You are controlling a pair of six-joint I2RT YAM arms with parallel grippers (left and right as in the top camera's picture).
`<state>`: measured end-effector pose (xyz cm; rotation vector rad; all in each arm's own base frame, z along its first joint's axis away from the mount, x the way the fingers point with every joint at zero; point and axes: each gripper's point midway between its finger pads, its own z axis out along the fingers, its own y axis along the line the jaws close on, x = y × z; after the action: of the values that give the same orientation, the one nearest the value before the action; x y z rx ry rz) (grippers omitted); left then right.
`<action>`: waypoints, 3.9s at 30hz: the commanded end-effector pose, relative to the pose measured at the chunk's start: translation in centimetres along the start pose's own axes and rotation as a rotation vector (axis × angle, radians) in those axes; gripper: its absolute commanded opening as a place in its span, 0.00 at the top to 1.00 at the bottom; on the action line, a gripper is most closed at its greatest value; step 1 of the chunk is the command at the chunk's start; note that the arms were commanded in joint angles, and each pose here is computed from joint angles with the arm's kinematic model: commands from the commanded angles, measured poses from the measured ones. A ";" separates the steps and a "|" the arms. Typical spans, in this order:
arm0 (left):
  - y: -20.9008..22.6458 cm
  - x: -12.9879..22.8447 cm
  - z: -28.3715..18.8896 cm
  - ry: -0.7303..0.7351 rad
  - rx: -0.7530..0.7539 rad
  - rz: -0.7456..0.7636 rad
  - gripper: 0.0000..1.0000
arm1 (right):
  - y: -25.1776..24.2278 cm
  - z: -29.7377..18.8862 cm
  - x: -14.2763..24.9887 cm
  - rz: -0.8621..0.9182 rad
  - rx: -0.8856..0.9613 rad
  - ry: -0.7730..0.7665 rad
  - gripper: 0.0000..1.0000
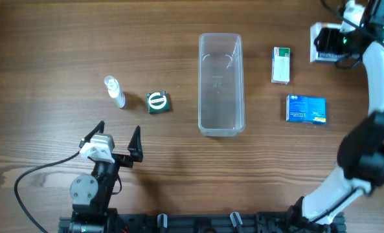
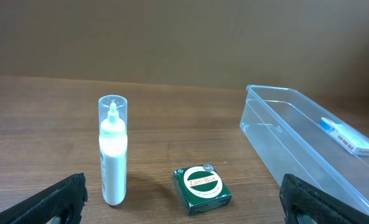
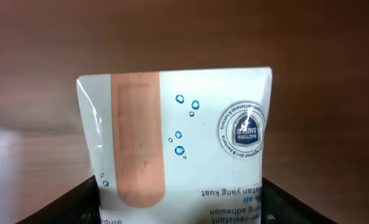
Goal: Pack container
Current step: 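Lift Hansaplast box with right gripper and drop it into container, then move right gripper to the blue Vicks box and grasp it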
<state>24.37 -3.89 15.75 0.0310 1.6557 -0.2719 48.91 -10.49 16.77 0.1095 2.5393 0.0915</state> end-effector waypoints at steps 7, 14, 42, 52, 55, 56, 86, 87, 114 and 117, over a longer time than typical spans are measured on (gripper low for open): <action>0.4 0.2 0.0 0.004 -0.018 -0.010 0.00 | 16.9 -11.2 -0.7 0.007 -0.228 -0.079 0.25; 0.4 0.2 0.0 0.004 -0.018 -0.010 0.00 | 24.7 -8.8 2.8 0.059 -0.130 -0.002 0.24; 0.4 0.3 0.0 0.004 -0.017 -0.010 0.00 | 27.9 7.2 9.9 -0.013 0.076 0.187 0.20; 0.4 0.2 0.0 0.004 -0.018 -0.010 0.00 | 28.4 8.3 9.8 -0.033 0.056 0.177 0.17; 0.4 0.3 0.0 0.004 -0.018 -0.010 0.00 | 28.5 8.3 9.6 -0.035 0.054 0.166 0.16; 0.4 0.2 0.0 0.004 -0.018 -0.010 0.00 | 28.6 8.3 9.4 -0.043 0.049 0.159 0.17; 0.4 0.2 0.0 0.004 -0.018 -0.010 0.00 | 5.6 -3.9 10.0 0.029 0.128 0.341 0.01; 0.4 0.3 0.0 0.004 -0.018 -0.010 0.00 | 5.6 -3.9 10.8 0.050 0.134 0.370 0.01; 0.4 0.3 0.0 0.004 -0.018 -0.010 0.00 | -0.9 1.7 18.2 1.380 0.363 0.279 0.00; 0.4 0.2 0.0 0.004 -0.018 -0.010 0.00 | -1.4 2.5 15.9 1.048 0.261 0.228 0.00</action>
<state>24.37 -3.89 15.76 0.0310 1.6553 -0.2719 35.93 -9.93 5.62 2.0117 2.1519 0.2177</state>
